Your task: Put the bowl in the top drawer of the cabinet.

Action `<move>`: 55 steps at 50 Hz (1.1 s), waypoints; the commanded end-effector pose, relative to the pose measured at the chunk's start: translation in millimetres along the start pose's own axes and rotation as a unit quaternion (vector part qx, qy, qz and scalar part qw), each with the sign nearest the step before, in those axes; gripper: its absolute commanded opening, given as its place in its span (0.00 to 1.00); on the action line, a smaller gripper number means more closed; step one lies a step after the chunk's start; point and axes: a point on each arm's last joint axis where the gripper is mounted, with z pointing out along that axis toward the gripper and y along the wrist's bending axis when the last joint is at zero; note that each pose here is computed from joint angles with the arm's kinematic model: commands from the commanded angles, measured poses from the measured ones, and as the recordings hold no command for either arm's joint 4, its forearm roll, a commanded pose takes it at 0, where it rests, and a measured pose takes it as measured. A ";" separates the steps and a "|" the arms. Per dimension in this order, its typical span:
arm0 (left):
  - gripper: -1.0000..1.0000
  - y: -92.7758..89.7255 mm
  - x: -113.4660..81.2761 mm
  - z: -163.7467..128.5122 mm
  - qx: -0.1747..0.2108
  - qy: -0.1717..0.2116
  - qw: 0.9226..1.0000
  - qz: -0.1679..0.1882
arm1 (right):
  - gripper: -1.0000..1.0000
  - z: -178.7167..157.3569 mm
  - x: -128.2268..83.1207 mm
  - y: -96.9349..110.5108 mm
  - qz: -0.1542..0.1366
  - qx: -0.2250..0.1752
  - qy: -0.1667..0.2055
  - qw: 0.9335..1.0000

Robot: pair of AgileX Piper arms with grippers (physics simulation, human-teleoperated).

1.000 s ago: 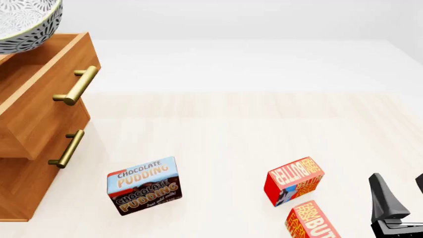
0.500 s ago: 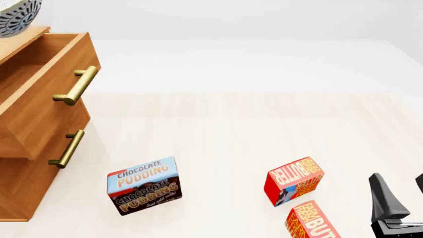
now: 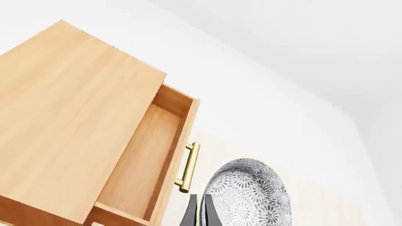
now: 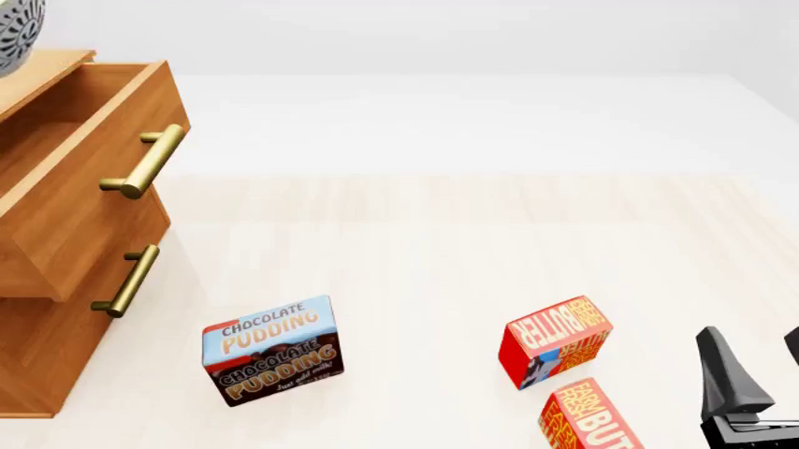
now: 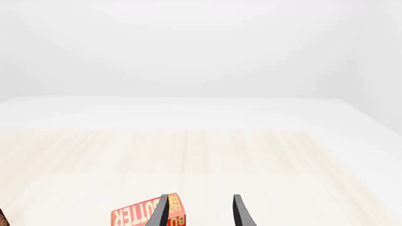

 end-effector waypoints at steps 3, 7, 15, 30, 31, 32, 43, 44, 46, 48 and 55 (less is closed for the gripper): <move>0.00 13.1 -0.7 11.6 -0.043 -0.022 0.998 -0.035 | 1.00 0.0 0.0 0.0 0.000 0.000 0.000 1.000; 0.00 14.7 -3.7 15.2 -0.053 -0.024 0.998 -0.037 | 1.00 0.0 0.0 0.1 -0.001 -0.001 0.000 1.000; 0.00 22.6 -6.3 27.3 -0.082 -0.020 0.995 -0.044 | 1.00 0.0 -0.1 0.1 0.000 -0.001 0.000 1.000; 0.00 39.8 -12.3 47.9 -0.129 -0.022 0.989 -0.074 | 1.00 -0.1 -0.1 0.1 0.000 -0.001 -0.001 1.000; 0.00 41.1 -13.2 49.6 -0.133 -0.021 0.988 -0.074 | 1.00 -0.1 -0.1 0.1 0.000 -0.001 -0.001 1.000; 0.00 41.1 -13.2 49.6 -0.133 -0.021 0.988 -0.074 | 1.00 -0.1 -0.1 0.1 0.000 -0.001 -0.001 1.000; 0.00 53.3 -19.9 59.1 -0.159 -0.034 0.982 -0.092 | 1.00 -0.1 -0.1 0.1 0.000 -0.001 -0.001 1.000; 0.00 54.7 -20.1 60.4 -0.162 -0.035 0.982 -0.093 | 1.00 -0.1 -0.1 0.2 -0.001 -0.001 -0.001 1.000; 0.00 56.9 -19.6 62.3 -0.165 -0.035 0.981 -0.098 | 1.00 -0.1 -0.1 0.1 0.000 -0.001 -0.001 1.000; 0.00 61.7 -18.1 66.6 -0.173 -0.034 0.979 -0.103 | 1.00 -0.1 -0.1 0.1 -0.001 -0.001 -0.001 1.000; 0.00 73.5 -21.1 76.4 -0.194 -0.034 0.975 -0.107 | 1.00 -0.1 -0.1 0.2 -0.001 -0.002 -0.001 1.000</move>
